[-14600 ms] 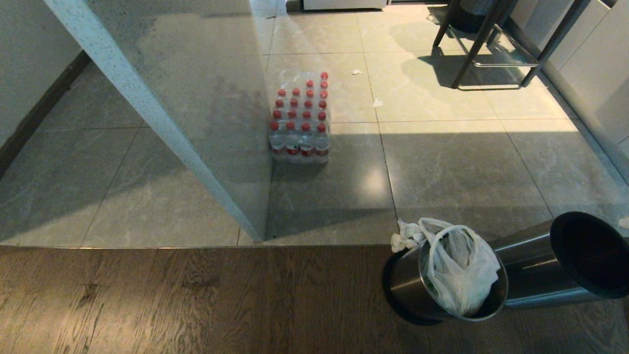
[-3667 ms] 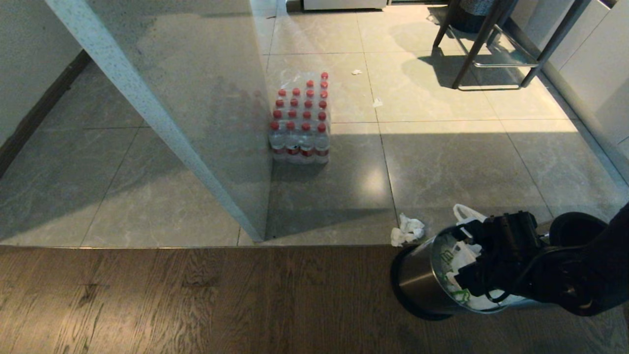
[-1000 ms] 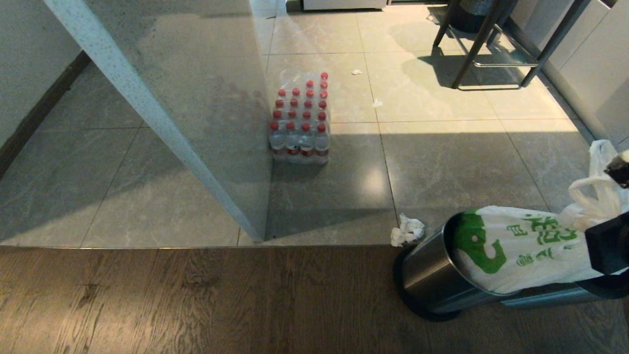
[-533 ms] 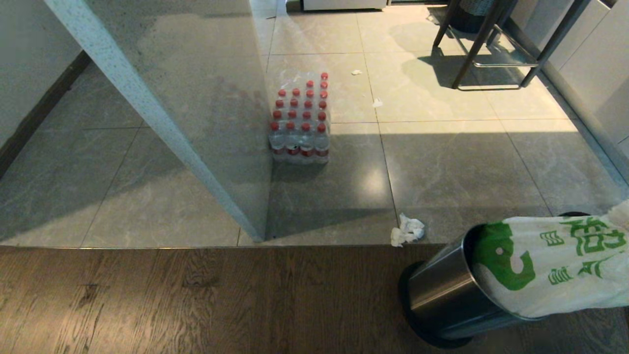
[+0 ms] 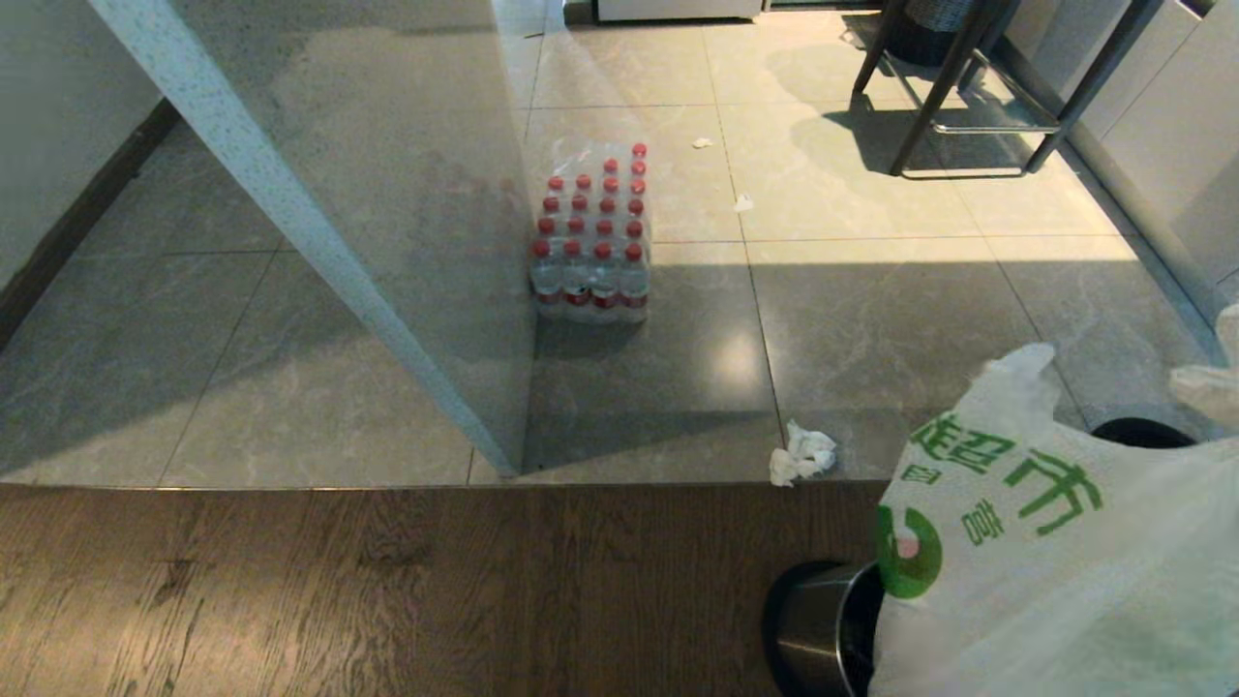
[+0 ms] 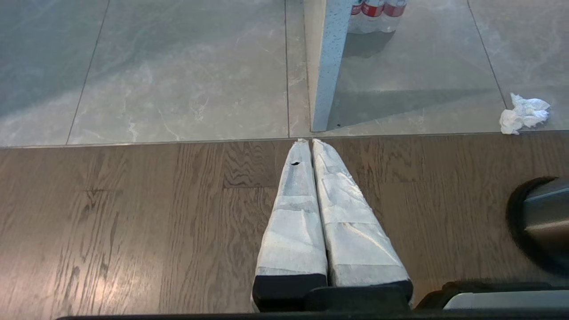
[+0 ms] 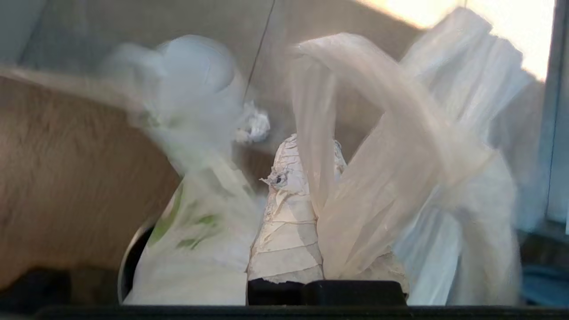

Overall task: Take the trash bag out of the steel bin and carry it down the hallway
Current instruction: Pick up the trash bag

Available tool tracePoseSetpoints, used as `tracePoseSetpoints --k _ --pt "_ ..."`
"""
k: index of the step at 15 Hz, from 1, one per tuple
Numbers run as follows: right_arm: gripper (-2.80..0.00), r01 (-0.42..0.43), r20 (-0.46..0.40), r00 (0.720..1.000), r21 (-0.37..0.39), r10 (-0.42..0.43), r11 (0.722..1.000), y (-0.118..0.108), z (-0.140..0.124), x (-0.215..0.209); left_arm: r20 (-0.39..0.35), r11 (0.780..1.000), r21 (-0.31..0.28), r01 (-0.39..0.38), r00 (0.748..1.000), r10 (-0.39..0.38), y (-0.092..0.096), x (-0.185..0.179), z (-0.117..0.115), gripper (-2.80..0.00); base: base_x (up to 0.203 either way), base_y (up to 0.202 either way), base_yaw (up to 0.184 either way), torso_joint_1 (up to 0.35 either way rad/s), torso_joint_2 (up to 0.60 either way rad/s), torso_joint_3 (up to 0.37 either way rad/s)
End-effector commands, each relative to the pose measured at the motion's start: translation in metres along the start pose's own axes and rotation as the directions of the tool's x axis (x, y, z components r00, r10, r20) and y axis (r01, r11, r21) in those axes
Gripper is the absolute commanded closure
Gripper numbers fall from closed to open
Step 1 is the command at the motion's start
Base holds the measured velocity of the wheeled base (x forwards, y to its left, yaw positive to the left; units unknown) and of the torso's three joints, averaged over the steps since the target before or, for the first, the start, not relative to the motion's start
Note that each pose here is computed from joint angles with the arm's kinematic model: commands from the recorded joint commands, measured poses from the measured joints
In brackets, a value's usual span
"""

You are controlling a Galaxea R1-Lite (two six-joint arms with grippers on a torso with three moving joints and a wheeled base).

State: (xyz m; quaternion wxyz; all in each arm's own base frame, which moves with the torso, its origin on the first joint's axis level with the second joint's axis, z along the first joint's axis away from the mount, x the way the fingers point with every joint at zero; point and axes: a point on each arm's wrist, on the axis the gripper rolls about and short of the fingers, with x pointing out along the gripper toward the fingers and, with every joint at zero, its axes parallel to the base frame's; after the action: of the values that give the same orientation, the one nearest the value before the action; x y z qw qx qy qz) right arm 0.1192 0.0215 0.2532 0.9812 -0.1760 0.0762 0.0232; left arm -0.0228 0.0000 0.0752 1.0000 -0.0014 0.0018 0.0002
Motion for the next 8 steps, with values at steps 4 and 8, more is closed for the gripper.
tracePoseSetpoints --k 4,8 --pt "0.00 -0.001 0.028 1.000 0.000 0.001 1.000 -0.003 0.015 0.002 0.001 1.000 0.000 0.000 1.000 0.000 0.000 0.000 0.000 0.00 0.000 0.000 0.000 0.000 0.00 0.000" --pt "0.00 -0.001 0.033 0.999 0.003 0.001 1.000 -0.008 0.017 -0.017 0.001 1.000 0.000 -0.001 1.000 0.001 0.000 0.000 0.000 0.00 0.000 0.000 0.000 0.000 0.00 0.000"
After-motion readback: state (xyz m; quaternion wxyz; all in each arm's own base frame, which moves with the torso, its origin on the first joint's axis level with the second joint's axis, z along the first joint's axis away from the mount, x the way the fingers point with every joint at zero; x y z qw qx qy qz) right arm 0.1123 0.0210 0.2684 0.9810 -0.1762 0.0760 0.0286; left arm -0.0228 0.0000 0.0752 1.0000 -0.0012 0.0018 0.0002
